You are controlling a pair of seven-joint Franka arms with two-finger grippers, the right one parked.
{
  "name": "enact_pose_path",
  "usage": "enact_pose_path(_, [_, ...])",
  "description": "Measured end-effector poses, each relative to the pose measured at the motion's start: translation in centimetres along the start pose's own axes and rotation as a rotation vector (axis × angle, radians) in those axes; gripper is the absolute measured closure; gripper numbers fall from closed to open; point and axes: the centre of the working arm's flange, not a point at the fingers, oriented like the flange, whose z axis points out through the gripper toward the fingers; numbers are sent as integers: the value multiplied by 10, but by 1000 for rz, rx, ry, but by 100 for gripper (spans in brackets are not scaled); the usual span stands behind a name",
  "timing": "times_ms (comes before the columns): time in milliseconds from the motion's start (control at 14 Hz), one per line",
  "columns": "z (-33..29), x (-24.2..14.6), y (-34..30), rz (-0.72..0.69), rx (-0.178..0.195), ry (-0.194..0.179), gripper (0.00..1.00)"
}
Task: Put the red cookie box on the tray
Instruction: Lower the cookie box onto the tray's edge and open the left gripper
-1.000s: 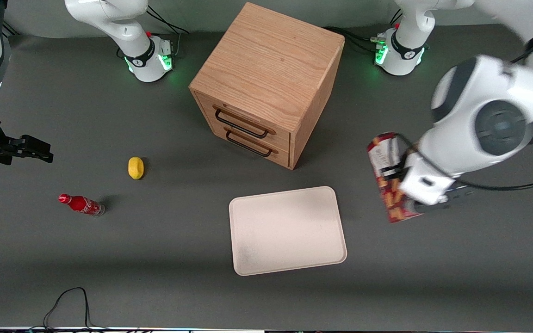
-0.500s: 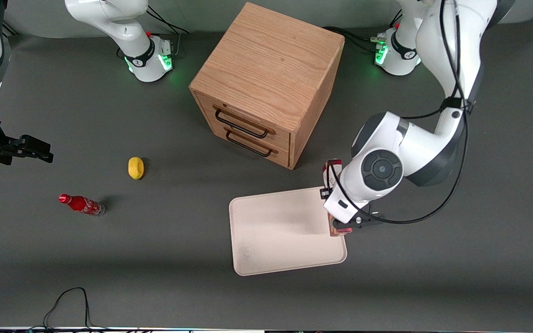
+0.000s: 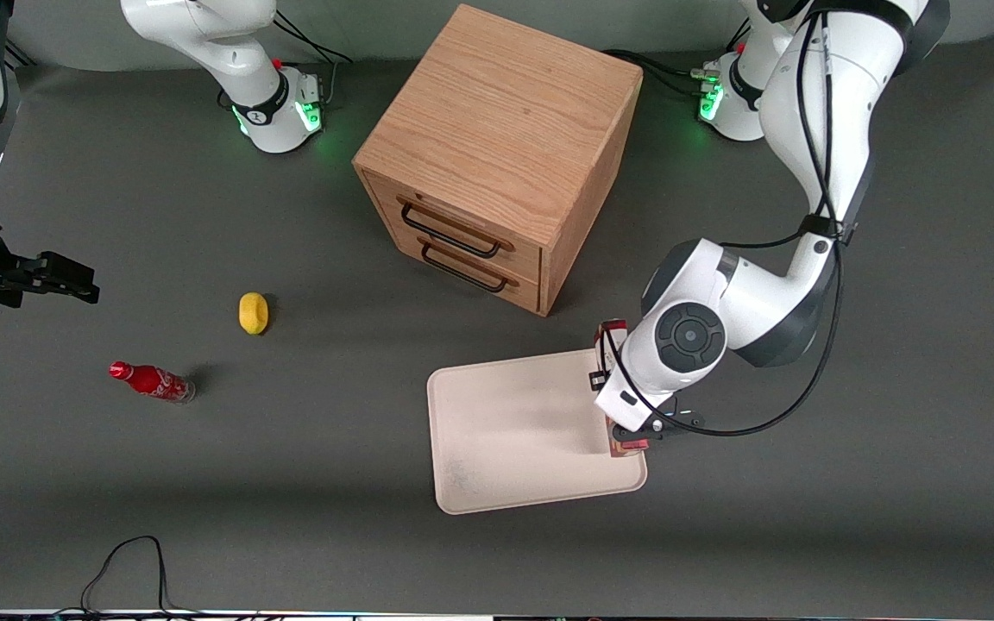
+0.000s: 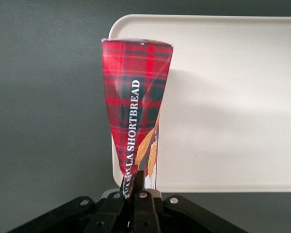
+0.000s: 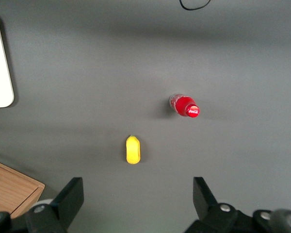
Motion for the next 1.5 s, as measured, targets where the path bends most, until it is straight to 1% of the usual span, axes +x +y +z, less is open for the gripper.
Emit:
enact_pose_path(71, [8, 1, 1, -8, -3, 6, 97])
enact_pose_path(214, [24, 4, 1, -31, 4, 16, 97])
enact_pose_path(429, [41, 6, 0, -54, 7, 15, 97])
enact_pose_path(643, [48, 8, 0, -65, 0, 25, 97])
enact_pose_path(1000, [50, 11, -4, -73, 6, 27, 97])
enact_pose_path(1071, [50, 11, -4, -78, 6, 27, 83])
enact_pose_path(1286, [50, 9, -2, -86, 6, 27, 53])
enact_pose_path(1357, [50, 8, 0, -87, 6, 28, 41])
enact_pose_path(1500, [50, 8, 1, -88, 6, 28, 22])
